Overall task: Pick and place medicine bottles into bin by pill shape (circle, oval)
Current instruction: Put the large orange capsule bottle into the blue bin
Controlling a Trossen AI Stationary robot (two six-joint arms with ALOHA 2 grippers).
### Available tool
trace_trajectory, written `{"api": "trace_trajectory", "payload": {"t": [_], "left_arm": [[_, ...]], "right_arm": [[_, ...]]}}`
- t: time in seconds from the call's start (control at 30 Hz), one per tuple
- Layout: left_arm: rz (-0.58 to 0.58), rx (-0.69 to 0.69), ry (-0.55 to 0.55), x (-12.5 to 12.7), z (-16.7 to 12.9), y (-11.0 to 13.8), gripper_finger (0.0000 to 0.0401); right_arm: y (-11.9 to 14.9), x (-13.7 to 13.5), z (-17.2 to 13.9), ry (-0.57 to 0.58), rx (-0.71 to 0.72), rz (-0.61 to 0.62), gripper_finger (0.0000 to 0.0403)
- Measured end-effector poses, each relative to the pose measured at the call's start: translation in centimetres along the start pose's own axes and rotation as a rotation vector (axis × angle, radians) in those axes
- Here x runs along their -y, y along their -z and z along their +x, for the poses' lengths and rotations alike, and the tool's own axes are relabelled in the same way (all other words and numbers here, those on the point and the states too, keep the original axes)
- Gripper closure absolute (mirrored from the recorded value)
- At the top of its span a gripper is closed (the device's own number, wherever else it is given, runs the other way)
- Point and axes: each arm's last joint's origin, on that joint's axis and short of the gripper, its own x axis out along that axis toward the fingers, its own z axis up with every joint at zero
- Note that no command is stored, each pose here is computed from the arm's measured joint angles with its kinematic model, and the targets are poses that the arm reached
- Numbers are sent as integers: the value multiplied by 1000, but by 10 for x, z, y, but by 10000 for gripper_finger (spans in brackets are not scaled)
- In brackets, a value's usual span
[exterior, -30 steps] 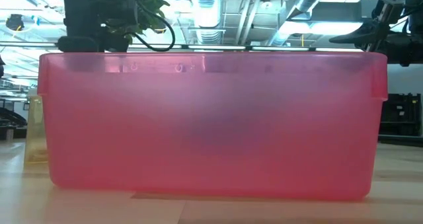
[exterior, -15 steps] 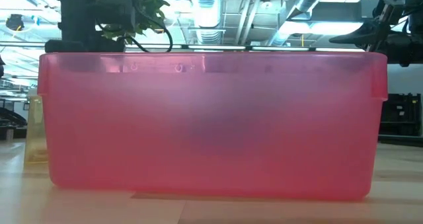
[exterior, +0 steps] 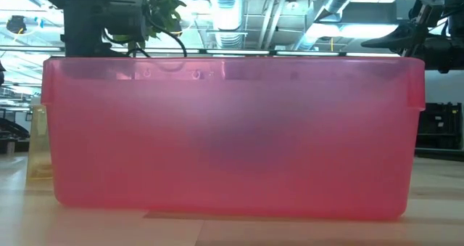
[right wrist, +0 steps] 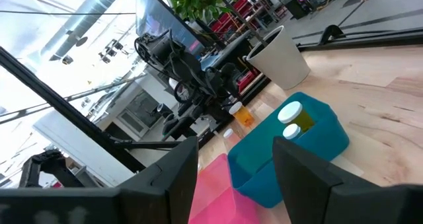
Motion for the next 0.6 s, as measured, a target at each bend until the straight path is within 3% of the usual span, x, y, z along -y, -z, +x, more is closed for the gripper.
{"api": "trace_trajectory", "payload": {"t": [0.6], "left_arm": [[-6,2,-12,0,-1,0,201]], "right_arm": [[0,0,0,0,0,0,198]]}}
